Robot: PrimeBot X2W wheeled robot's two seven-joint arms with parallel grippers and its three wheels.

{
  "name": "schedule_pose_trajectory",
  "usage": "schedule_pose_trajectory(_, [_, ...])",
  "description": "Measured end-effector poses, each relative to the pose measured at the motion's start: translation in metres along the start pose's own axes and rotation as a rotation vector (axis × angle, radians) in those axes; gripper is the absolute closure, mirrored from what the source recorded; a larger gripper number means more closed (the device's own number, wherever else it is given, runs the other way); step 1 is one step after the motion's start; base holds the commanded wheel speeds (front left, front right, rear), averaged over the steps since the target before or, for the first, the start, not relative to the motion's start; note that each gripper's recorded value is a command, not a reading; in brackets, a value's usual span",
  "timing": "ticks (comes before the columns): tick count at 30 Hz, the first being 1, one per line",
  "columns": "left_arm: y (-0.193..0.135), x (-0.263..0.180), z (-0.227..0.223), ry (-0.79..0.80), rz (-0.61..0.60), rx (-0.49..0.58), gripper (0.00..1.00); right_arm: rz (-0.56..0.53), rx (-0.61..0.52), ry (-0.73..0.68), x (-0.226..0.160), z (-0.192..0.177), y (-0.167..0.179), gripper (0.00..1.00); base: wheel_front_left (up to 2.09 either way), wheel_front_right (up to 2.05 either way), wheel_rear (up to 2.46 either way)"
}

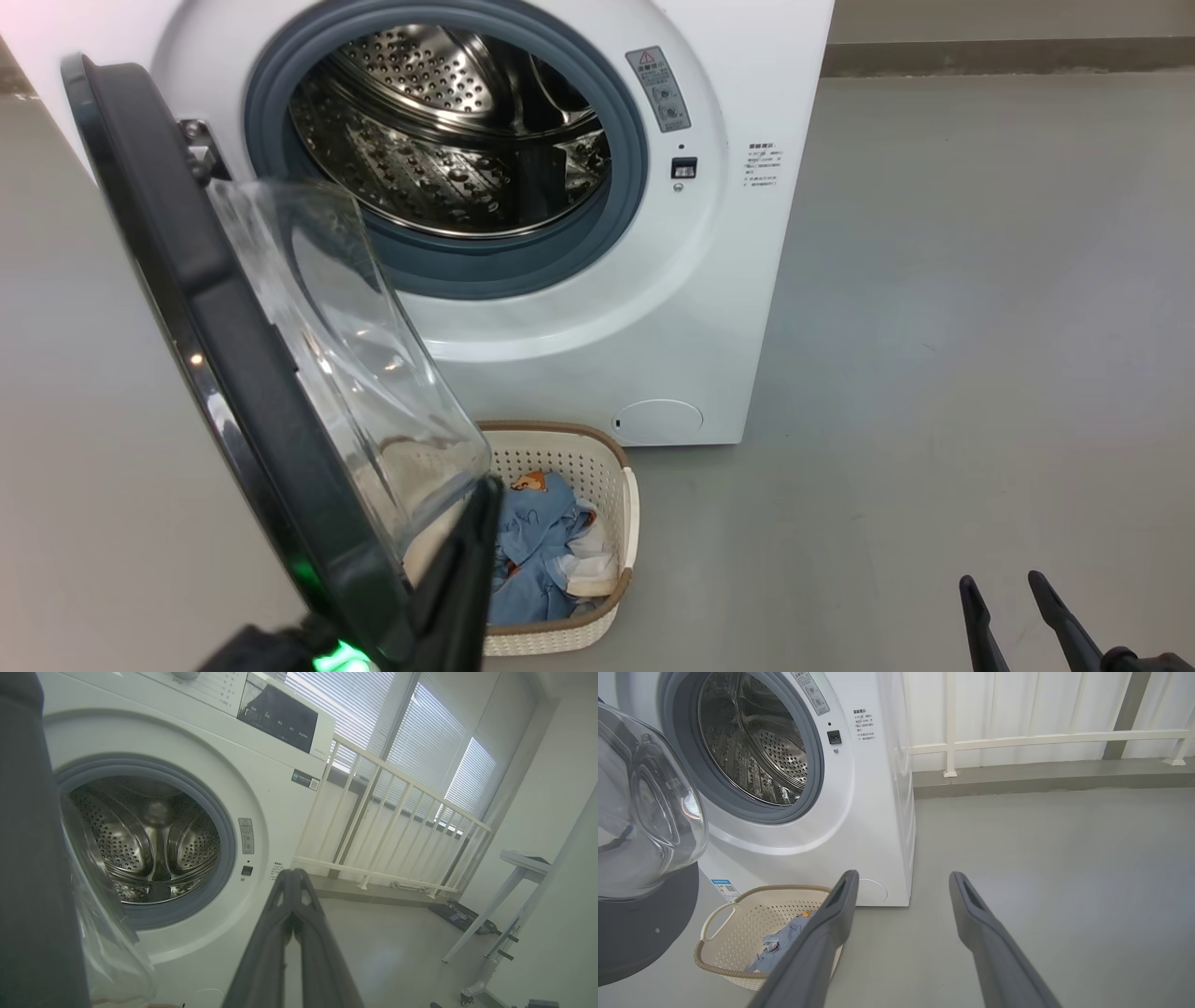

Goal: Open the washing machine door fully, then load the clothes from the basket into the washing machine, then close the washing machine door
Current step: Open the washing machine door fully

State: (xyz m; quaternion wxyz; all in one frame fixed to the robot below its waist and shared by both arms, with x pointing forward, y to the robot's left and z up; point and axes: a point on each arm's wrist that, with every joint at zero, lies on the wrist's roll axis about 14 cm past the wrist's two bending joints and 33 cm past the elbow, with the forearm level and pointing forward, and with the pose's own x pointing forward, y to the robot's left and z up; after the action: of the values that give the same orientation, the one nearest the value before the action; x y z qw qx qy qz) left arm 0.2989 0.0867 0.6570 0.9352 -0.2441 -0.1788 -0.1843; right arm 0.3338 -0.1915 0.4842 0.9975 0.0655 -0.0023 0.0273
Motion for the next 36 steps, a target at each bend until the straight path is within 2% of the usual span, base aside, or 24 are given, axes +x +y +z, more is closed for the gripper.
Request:
schedule_pose_trajectory(5, [0.01,-0.013,-0.04,0.149,0.066,-0.039,1.0,-0.001,0.0,0.004,0.0,-0.001,-0.001,0.0,0.0,0.0,0.0])
schedule_pose_trajectory(10, [0.032,-0.023,-0.061,0.218,0.161,-0.018,1.0,0.001,0.002,0.01,0.002,-0.003,0.001,0.0,0.0,0.0,0.0])
schedule_pose_trajectory(23, [0.073,-0.038,-0.059,0.217,0.322,0.094,1.0,0.036,0.017,0.032,0.012,-0.011,0.014,0.0,0.0,0.0,0.0])
schedule_pose_trajectory(36, [0.095,-0.052,-0.046,0.184,0.435,0.122,1.0,0.119,0.027,0.065,0.029,-0.022,0.041,0.0,0.0,0.0,0.0])
